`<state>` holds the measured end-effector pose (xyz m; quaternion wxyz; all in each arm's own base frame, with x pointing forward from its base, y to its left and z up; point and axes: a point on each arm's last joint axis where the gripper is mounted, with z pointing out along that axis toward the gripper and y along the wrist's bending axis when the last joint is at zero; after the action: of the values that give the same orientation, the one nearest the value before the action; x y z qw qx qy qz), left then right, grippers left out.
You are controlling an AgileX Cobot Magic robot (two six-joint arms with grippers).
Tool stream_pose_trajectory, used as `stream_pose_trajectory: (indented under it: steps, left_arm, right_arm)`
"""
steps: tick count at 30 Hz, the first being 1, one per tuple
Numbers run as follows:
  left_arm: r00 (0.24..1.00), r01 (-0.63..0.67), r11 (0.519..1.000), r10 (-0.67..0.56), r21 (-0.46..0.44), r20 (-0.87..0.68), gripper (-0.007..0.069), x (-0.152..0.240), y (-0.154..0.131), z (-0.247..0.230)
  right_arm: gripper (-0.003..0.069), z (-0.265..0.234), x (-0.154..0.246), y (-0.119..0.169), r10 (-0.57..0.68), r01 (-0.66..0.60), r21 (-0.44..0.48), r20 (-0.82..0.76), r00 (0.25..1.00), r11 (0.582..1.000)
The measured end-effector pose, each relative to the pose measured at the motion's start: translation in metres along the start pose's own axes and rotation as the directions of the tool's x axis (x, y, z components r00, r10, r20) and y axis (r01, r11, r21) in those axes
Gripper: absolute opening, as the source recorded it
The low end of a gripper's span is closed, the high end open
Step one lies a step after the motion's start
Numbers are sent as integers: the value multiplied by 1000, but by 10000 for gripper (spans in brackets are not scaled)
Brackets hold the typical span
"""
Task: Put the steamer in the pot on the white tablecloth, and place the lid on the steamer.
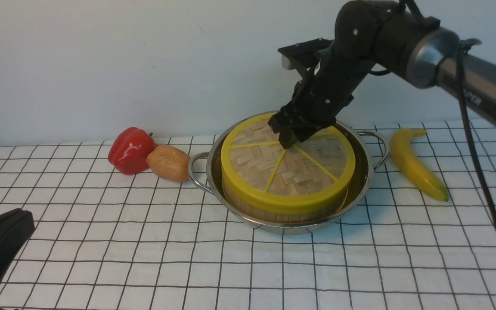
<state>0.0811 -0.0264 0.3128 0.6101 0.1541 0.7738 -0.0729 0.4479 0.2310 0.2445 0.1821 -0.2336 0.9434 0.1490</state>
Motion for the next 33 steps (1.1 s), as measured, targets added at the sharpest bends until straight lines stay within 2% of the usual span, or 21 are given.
stream_pose_trajectory:
  steps: [2,3,6,8,12,14,18,20,21,22,23,25,28,32,33]
  left_arm:
    - [1000,0,1000,0,0,0,1,0,0,0]
    - [1000,0,1000,0,0,0,1,0,0,0]
    - [1000,0,1000,0,0,0,1,0,0,0]
    - [1000,0,1000,0,0,0,1,0,0,0]
    - [1000,0,1000,0,-1,13,1,-1,0,0]
    - [1000,0,1000,0,-1,31,1,-3,0,0]
    - [996,-1,1000,1,-5,91,1,-8,0,0]
    - [994,-2,1000,2,-6,113,1,-11,1,0]
    - [992,-5,1000,6,-8,128,1,-12,1,0]
    - [991,-6,1000,7,-8,131,1,-12,1,0]
    - [990,-11,1000,13,-20,139,5,-13,1,0]
    - [989,-23,1000,26,-17,146,12,-14,1,0]
    - [988,-47,999,50,-28,145,12,-14,2,0]
    - [987,-59,998,63,-34,145,12,-14,2,0]
    - [987,-61,998,65,-34,145,13,-14,2,0]
  right_arm:
    - [470,0,0,0,0,0,0,-1,1000,1000]
    - [470,0,0,0,0,0,0,-1,1000,1000]
    - [589,-19,-3,3,-5,5,1,34,999,1000]
    - [606,-31,-5,3,-5,5,0,56,998,1000]
    - [612,-115,-9,4,1,-2,4,219,976,1000]
    - [581,-157,-6,4,-1,-3,14,300,954,1000]
    - [447,-243,14,4,7,-31,45,451,893,998]
    - [350,-276,29,2,10,-52,70,501,866,996]
    - [262,-300,42,4,3,-59,89,535,845,994]
    - [250,-301,44,3,4,-64,93,536,844,994]
    - [160,-321,58,6,-3,-71,110,562,827,991]
    - [43,-341,80,12,-18,-73,132,581,814,989]
    - [-11,-350,110,19,-54,-45,159,567,822,986]
    - [-13,-344,151,26,-86,-8,178,513,854,984]
    - [-13,-336,171,27,-86,-8,182,497,864,983]
